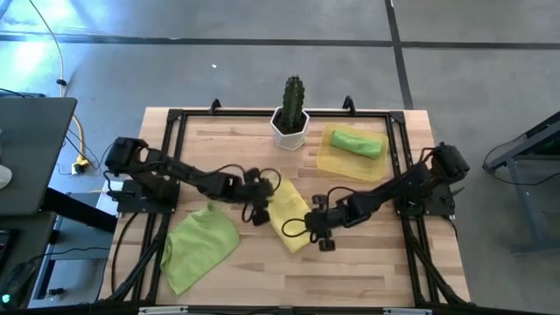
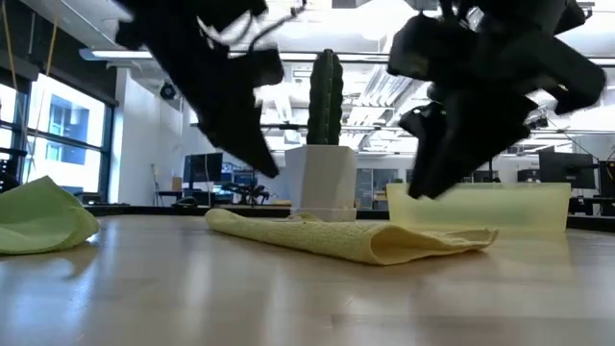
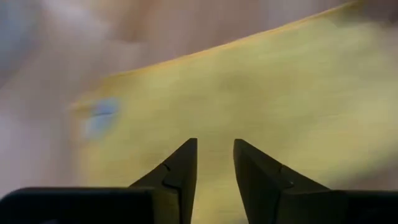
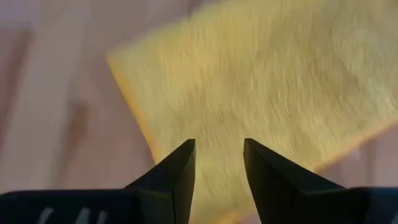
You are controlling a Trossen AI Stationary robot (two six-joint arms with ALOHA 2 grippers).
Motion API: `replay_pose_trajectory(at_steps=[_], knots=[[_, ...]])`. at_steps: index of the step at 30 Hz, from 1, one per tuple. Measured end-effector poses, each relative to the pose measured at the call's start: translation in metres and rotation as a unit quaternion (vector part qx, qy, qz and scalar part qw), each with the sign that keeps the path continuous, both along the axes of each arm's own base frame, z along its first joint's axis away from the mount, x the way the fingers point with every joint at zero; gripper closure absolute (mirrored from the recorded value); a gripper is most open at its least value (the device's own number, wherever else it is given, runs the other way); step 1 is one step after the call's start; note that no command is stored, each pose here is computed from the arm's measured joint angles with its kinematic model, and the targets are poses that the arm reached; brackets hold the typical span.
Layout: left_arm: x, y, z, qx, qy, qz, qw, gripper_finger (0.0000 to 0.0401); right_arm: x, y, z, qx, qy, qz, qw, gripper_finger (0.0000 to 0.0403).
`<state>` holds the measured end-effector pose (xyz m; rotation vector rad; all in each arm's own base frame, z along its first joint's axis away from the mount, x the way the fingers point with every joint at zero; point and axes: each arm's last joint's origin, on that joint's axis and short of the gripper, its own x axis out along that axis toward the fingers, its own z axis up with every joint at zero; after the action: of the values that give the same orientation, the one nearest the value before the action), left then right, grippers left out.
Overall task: Roll microfiber towels into tight, uniform cylinder then place into a basket
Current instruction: Roll the yellow towel
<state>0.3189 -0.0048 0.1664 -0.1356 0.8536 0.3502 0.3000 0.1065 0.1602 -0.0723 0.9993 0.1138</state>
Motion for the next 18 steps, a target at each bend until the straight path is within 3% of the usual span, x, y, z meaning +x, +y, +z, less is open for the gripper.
replay_pose_trajectory(at_steps=[7,12,15,18], knots=[[0.009,-0.045,-0.003,-0.108,-0.078,0.048,0.99,0.0309,-0.013,-0.005,-0.009,-0.081,0.065,0.107,0.989,0.0274],[0.017,-0.069,-0.022,-0.096,-0.108,0.053,0.988,0.031,-0.014,-0.005,-0.014,-0.089,0.067,0.122,0.986,0.0274],[0.019,-0.072,-0.04,-0.055,-0.095,0.056,0.992,0.031,-0.011,-0.004,-0.019,-0.089,0.068,0.121,0.986,0.0274],[0.02,-0.072,-0.052,-0.058,-0.082,0.065,0.993,0.031,-0.008,-0.003,-0.027,-0.084,0.068,0.112,0.988,0.0274]])
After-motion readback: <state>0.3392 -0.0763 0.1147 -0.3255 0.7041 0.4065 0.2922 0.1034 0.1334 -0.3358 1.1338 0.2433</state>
